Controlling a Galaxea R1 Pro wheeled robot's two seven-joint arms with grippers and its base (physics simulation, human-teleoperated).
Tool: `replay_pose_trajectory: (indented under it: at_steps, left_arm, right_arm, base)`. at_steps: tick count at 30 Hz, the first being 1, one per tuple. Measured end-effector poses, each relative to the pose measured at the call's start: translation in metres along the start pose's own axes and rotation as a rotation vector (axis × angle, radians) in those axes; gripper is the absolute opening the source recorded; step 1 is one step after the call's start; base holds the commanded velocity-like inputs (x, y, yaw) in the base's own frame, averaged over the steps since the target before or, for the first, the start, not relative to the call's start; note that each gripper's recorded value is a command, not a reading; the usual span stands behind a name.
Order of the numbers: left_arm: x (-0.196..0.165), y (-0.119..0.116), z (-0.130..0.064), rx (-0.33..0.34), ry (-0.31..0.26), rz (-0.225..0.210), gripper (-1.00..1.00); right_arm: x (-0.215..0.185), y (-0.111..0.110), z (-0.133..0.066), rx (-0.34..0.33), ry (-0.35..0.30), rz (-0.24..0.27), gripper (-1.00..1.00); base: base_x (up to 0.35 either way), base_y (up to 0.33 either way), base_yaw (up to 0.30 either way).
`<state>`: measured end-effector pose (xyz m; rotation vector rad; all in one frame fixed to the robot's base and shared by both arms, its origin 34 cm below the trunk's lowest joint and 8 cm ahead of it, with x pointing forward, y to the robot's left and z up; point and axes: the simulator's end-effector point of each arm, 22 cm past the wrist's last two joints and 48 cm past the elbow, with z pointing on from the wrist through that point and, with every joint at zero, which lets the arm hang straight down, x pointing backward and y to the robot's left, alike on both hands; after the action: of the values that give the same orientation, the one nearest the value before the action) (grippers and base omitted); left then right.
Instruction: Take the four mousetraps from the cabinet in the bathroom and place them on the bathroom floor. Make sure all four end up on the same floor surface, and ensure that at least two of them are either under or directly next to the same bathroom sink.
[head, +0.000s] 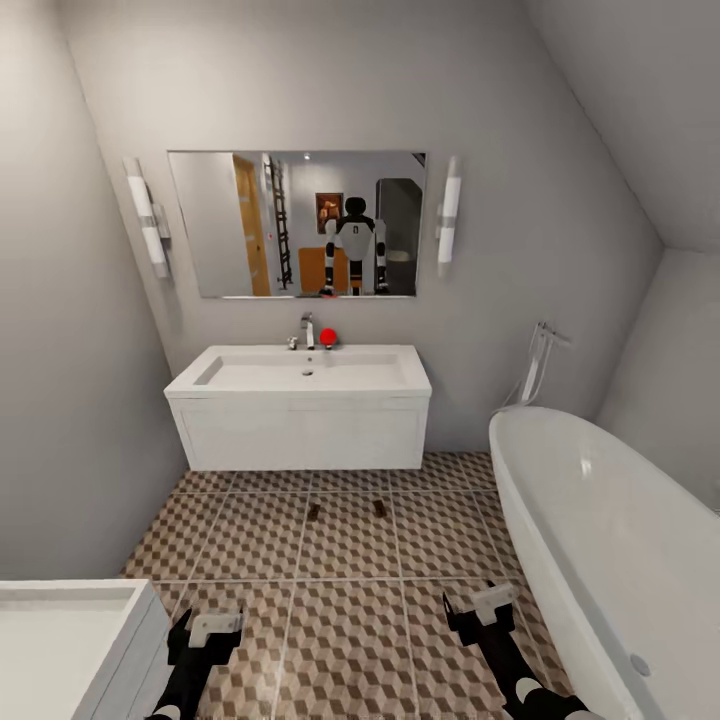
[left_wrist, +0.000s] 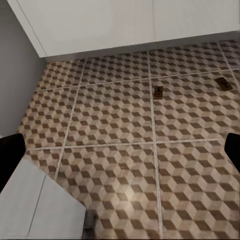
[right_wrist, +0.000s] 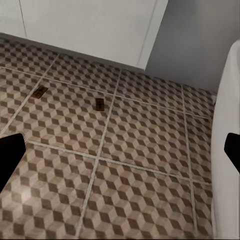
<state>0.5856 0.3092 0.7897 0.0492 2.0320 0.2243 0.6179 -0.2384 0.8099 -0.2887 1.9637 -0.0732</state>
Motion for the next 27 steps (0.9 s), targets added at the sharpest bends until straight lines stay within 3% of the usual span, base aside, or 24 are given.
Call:
replay_pose_trajectory:
  at_steps: [6,14,21,27]
  left_arm:
    - [0.000,0.000,0.000,0.000,0.001,0.000,1.00]
    - [0.000,0.000,0.000,0.000,0.000,0.000,1.00]
    - [0.017,0.004,-0.009,-0.001,0.026,0.007,1.00]
    - [0.058,0.004,-0.034,0.005,0.088,0.018,1.00]
  right_arm:
    - [0.000,0.000,0.000,0.000,0.000,0.000,1.00]
    - [0.000,-0.001,-0.001,0.001,0.000,-0.002,1.00]
    - [0.025,-0.046,-0.014,0.039,0.032,-0.042,1.00]
    - [0.040,-0.054,-0.026,0.042,0.038,-0.053,1.00]
  base:
    - [-0.309,0.000,0.000]
    - [-0.071,0.000,0.000]
    - [-0.003,0.000,0.000]
    - [0.000,0.000,0.000]
